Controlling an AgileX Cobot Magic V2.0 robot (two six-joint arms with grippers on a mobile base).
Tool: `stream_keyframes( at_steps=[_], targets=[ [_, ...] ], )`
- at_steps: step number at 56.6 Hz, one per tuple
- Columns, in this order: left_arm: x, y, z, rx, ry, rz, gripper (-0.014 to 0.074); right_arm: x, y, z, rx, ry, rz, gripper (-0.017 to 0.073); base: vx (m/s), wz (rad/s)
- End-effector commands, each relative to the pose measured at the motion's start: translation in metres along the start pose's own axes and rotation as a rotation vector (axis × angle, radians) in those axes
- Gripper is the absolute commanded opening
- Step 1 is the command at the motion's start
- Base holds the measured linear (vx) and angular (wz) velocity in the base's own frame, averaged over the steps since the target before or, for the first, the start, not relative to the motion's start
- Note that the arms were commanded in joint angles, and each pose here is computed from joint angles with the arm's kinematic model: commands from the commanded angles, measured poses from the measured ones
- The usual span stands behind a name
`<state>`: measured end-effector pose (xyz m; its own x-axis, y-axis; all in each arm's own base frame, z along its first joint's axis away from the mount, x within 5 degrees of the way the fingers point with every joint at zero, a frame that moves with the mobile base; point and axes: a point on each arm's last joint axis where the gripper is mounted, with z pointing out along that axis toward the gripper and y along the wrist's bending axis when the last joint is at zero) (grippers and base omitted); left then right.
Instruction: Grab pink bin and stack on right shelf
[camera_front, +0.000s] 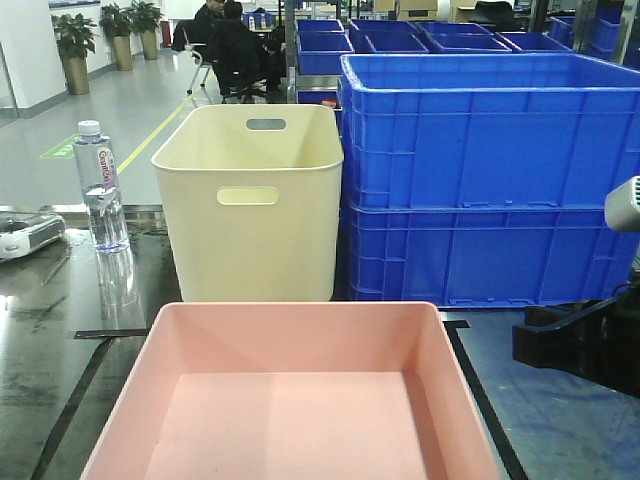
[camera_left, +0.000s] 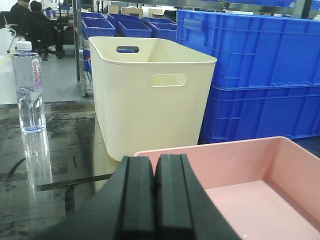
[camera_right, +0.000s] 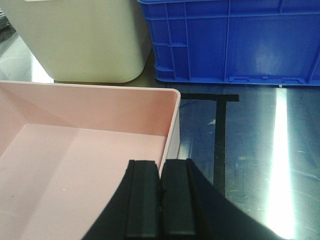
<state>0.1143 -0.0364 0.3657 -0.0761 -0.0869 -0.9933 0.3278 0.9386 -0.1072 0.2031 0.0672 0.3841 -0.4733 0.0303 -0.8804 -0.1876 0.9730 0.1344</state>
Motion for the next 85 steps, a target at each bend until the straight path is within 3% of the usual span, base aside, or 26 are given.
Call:
stream_keyframes(
  at_steps=[1, 8, 15, 17, 24, 32, 40, 51, 85],
  targets=[
    [-0.014, 0.0, -0.002, -0.017, -0.081, -0.015, -0.0009, -0.016, 0.003, -0.012, -0.023, -0.115, -0.028, 0.0032, 0.0, 0.0],
    [-0.011, 0.001, -0.002, -0.02, -0.078, -0.015, -0.0008, -0.016, 0.003, -0.012, -0.024, -0.117, -0.028, 0.0032, 0.0, 0.0],
    [0.01, 0.006, -0.008, -0.065, -0.066, 0.09, -0.0008, -0.016, 0.003, -0.012, -0.024, -0.117, -0.028, 0.0033, 0.0, 0.0],
    [0.02, 0.008, -0.01, -0.082, -0.069, 0.089, -0.0008, -0.016, 0.003, -0.012, -0.024, -0.117, -0.028, 0.0033, 0.0, 0.0],
    [0.063, 0.017, -0.022, -0.132, -0.119, 0.024, -0.0008, -0.016, 0.003, -0.012, -0.024, -0.117, -0.028, 0.0033, 0.0, 0.0],
    [0.122, 0.021, -0.033, -0.137, -0.107, 0.072, -0.0008, -0.016, 0.003, -0.012, -0.024, -0.117, -0.028, 0.0033, 0.0, 0.0],
    [0.164, 0.027, -0.046, -0.177, -0.115, -0.03, -0.0008, -0.016, 0.003, -0.012, -0.024, -0.117, -0.028, 0.0033, 0.0, 0.0],
    [0.168, 0.028, -0.058, -0.236, -0.119, -0.045, -0.0008, -0.015, 0.003, -0.011, -0.022, -0.111, -0.028, 0.0033, 0.0, 0.0],
    [0.168, 0.029, -0.055, -0.241, -0.08, -0.05, -0.0008, -0.014, 0.003, -0.01, -0.025, -0.107, -0.023, 0.0033, 0.0, 0.0]
  ],
)
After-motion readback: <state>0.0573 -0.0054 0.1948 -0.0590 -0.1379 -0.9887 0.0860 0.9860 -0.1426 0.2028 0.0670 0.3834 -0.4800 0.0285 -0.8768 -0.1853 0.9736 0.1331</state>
